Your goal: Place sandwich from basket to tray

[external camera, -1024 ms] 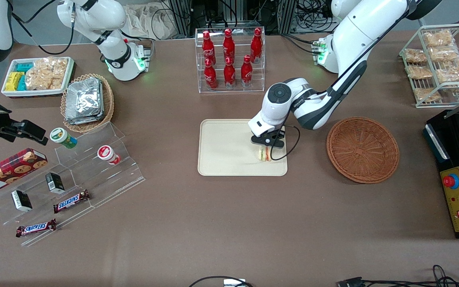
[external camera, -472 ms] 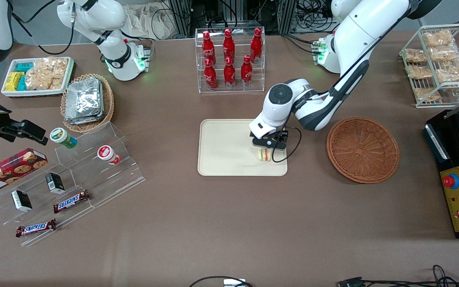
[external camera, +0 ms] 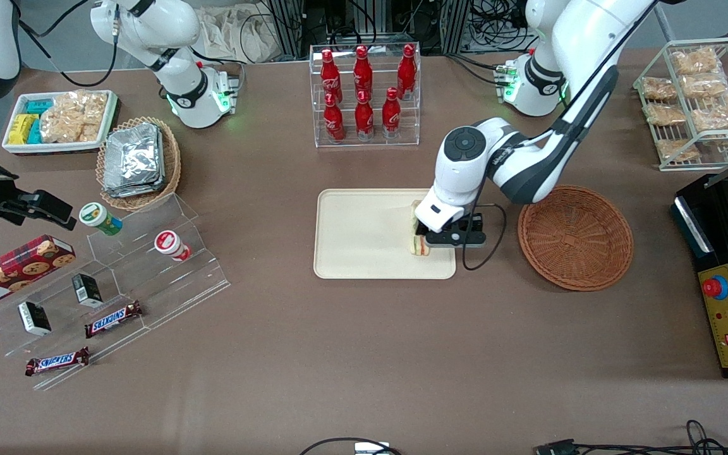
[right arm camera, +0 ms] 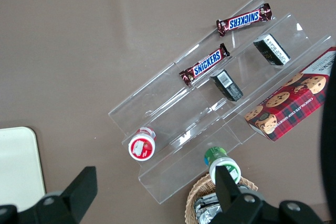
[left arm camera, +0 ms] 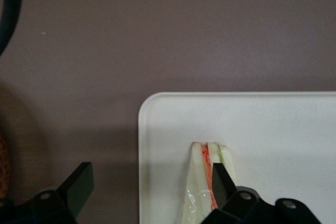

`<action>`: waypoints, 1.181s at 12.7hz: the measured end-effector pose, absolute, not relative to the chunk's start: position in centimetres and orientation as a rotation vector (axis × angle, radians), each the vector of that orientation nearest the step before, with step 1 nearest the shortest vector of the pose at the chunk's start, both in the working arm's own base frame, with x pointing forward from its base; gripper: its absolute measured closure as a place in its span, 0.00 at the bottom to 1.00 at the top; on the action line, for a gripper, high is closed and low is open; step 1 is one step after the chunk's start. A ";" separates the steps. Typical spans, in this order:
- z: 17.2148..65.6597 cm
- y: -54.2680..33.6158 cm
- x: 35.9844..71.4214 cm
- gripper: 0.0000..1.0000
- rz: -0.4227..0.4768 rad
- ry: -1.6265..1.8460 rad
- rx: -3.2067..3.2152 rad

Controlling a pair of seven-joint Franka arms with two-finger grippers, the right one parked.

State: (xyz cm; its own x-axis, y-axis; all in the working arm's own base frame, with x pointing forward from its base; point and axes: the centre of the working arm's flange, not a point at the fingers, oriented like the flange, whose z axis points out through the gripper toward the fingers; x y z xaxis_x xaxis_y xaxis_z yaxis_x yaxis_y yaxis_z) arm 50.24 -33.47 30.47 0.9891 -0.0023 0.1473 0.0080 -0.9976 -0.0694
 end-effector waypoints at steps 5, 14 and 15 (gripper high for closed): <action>36.6 -30.2 55.8 0.00 -0.232 -0.250 -3.035; 40.6 -24.6 59.5 0.00 -0.156 -0.403 -3.050; 41.3 -23.1 59.9 0.00 -0.141 -0.397 -3.067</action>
